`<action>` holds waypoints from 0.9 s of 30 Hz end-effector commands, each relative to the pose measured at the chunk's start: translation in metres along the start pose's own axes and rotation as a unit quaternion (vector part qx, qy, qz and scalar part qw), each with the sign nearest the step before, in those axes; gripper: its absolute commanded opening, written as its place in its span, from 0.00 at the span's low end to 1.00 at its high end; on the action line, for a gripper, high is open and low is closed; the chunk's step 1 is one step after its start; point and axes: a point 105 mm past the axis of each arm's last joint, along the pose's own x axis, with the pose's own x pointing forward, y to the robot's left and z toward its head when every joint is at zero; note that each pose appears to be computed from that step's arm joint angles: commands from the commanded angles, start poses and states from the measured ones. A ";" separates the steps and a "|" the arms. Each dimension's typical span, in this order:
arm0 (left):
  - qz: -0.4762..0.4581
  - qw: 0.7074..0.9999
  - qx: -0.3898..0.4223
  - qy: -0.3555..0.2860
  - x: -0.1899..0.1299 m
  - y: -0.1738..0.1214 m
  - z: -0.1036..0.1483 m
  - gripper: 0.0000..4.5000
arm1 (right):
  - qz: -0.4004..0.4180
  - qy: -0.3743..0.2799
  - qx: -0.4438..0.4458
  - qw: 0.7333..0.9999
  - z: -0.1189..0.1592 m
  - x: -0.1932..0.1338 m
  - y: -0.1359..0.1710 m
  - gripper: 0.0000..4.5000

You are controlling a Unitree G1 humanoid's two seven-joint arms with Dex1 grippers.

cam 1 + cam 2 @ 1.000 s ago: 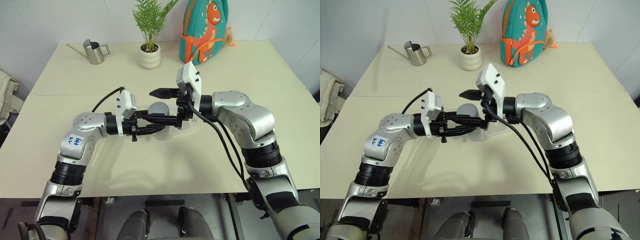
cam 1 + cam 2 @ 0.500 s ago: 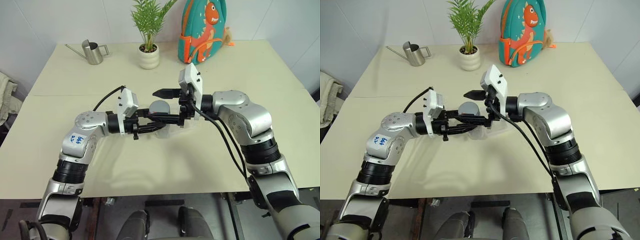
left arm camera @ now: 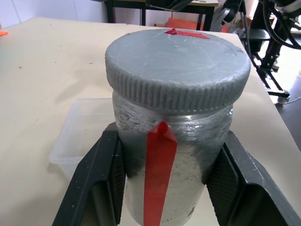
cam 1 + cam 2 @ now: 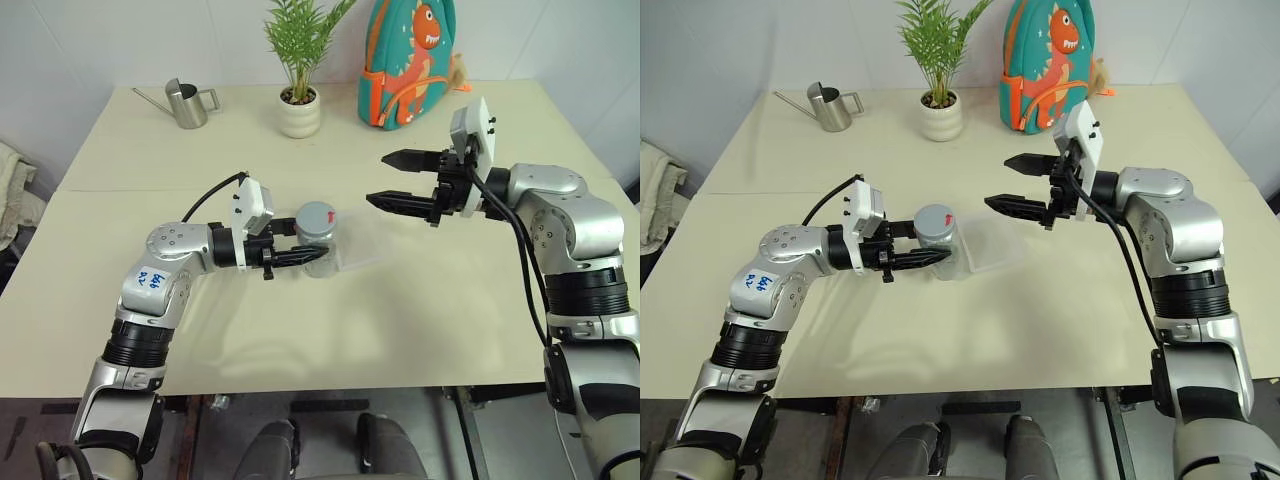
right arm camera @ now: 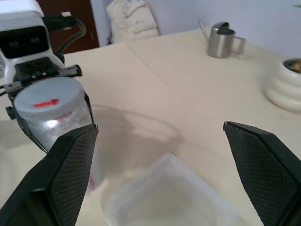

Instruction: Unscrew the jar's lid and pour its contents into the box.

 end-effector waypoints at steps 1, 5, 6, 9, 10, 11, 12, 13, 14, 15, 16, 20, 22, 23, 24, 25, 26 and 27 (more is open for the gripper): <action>-0.006 1.000 0.027 -0.013 -0.002 -0.003 0.013 0.43 | -0.004 -0.035 -0.036 0.999 0.024 -0.008 0.001 1.00; -0.007 1.000 0.026 -0.011 -0.001 -0.003 0.013 0.43 | 0.059 -0.065 -0.042 0.995 0.042 0.008 0.031 1.00; -0.007 1.000 0.026 -0.011 -0.001 -0.003 0.013 0.43 | 0.074 -0.070 -0.041 0.994 0.044 0.013 0.039 1.00; -0.009 1.000 0.026 -0.011 0.000 -0.002 0.013 0.43 | 0.099 -0.066 -0.045 0.992 0.042 0.033 0.061 1.00; -0.010 1.000 0.026 -0.011 0.001 -0.001 0.013 0.43 | 0.105 -0.055 -0.054 0.991 0.037 0.041 0.069 1.00; -0.010 1.000 0.026 -0.011 0.001 -0.001 0.013 0.43 | 0.109 -0.048 -0.061 0.991 0.033 0.046 0.074 1.00; -0.010 1.000 0.026 -0.011 0.002 0.000 0.014 0.43 | 0.112 -0.041 -0.063 0.991 0.028 0.052 0.079 1.00; -0.011 1.000 0.027 -0.011 0.003 0.000 0.014 0.43 | 0.115 -0.036 -0.061 0.991 0.024 0.057 0.083 1.00; -0.012 0.999 0.027 -0.012 0.003 0.000 0.015 0.43 | 0.115 -0.033 -0.058 0.991 0.022 0.059 0.085 1.00; -0.012 0.999 0.027 -0.013 0.004 0.000 0.015 0.43 | 0.112 -0.029 -0.058 0.992 0.018 0.063 0.085 1.00; -0.013 0.999 0.027 -0.015 0.004 0.000 0.016 0.43 | 0.108 -0.027 -0.058 0.992 0.016 0.066 0.085 1.00; -0.015 0.999 0.027 -0.019 0.004 0.000 0.017 0.43 | 0.109 -0.041 -0.043 0.992 0.016 0.072 0.087 1.00; -0.015 0.999 0.027 -0.018 0.004 0.000 0.017 0.43 | 0.102 -0.046 -0.042 0.993 0.018 0.074 0.084 1.00; -0.015 0.999 0.028 -0.018 0.004 0.000 0.017 0.43 | 0.097 -0.048 -0.041 0.993 0.019 0.075 0.081 1.00; -0.015 0.999 0.028 -0.018 0.004 0.000 0.017 0.43 | 0.091 -0.051 -0.038 0.994 0.020 0.075 0.077 1.00; -0.015 0.999 0.028 -0.018 0.004 0.000 0.017 0.43 | 0.087 -0.053 -0.036 0.994 0.021 0.075 0.075 1.00; -0.014 0.999 0.028 -0.017 0.004 0.000 0.017 0.43 | 0.083 -0.054 -0.037 0.994 0.022 0.074 0.072 1.00; -0.012 0.999 0.028 -0.018 0.003 0.000 0.016 0.43 | 0.079 -0.053 -0.037 0.995 0.022 0.073 0.069 1.00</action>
